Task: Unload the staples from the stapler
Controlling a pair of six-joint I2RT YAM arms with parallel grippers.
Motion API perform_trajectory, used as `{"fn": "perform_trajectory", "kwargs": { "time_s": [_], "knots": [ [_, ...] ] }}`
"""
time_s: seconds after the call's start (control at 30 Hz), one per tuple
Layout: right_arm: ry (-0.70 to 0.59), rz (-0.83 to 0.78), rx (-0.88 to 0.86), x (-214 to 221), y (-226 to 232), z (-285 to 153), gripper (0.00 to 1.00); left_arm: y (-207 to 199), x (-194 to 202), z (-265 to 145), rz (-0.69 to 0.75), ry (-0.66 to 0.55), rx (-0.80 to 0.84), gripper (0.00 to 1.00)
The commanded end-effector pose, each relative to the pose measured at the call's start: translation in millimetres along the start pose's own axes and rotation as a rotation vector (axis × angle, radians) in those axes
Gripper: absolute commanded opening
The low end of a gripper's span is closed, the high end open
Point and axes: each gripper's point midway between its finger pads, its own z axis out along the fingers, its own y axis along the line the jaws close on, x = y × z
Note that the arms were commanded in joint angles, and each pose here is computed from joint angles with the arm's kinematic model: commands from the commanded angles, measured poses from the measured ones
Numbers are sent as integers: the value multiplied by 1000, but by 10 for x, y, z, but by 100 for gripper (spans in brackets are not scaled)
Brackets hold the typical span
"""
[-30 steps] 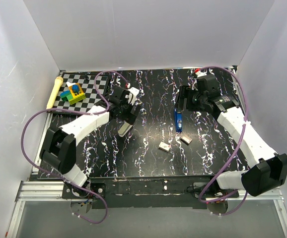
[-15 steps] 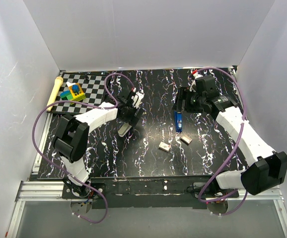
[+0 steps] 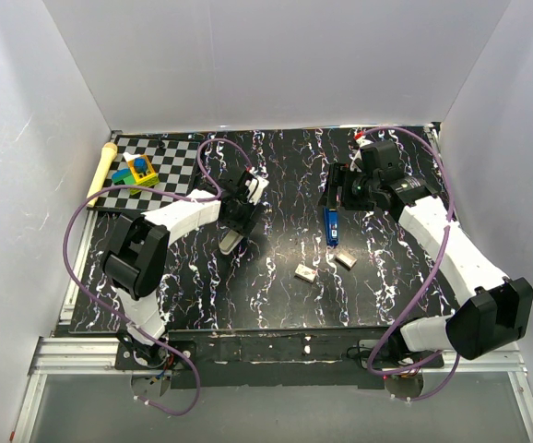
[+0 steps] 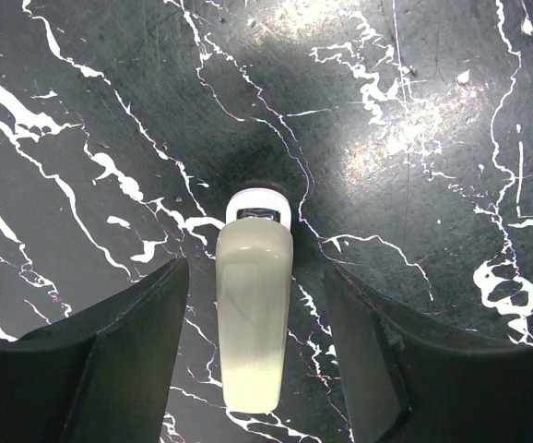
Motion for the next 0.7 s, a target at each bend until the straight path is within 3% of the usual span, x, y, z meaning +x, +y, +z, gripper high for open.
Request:
{"fn": "perform_trajectory", "kwargs": {
  "time_s": [0.0, 0.3, 0.5, 0.63, 0.67],
  "knots": [
    [-26, 3, -26, -71, 70, -2, 80, -36, -139, -54, 13, -33, 13, 58],
    [-13, 6, -28, -50, 78, 28, 79, -34, -124, 15, 13, -18, 15, 42],
    [-11, 6, -28, -49, 80, 16, 79, -22, -125, 29, 12, -11, 8, 24],
    [-22, -10, -15, -92, 72, -34, 77, -29, -215, -75, 8, -38, 5, 0],
    [-21, -19, -8, -102, 68, -59, 75, -40, -248, -130, 10, -49, 3, 0]
  ]
}}
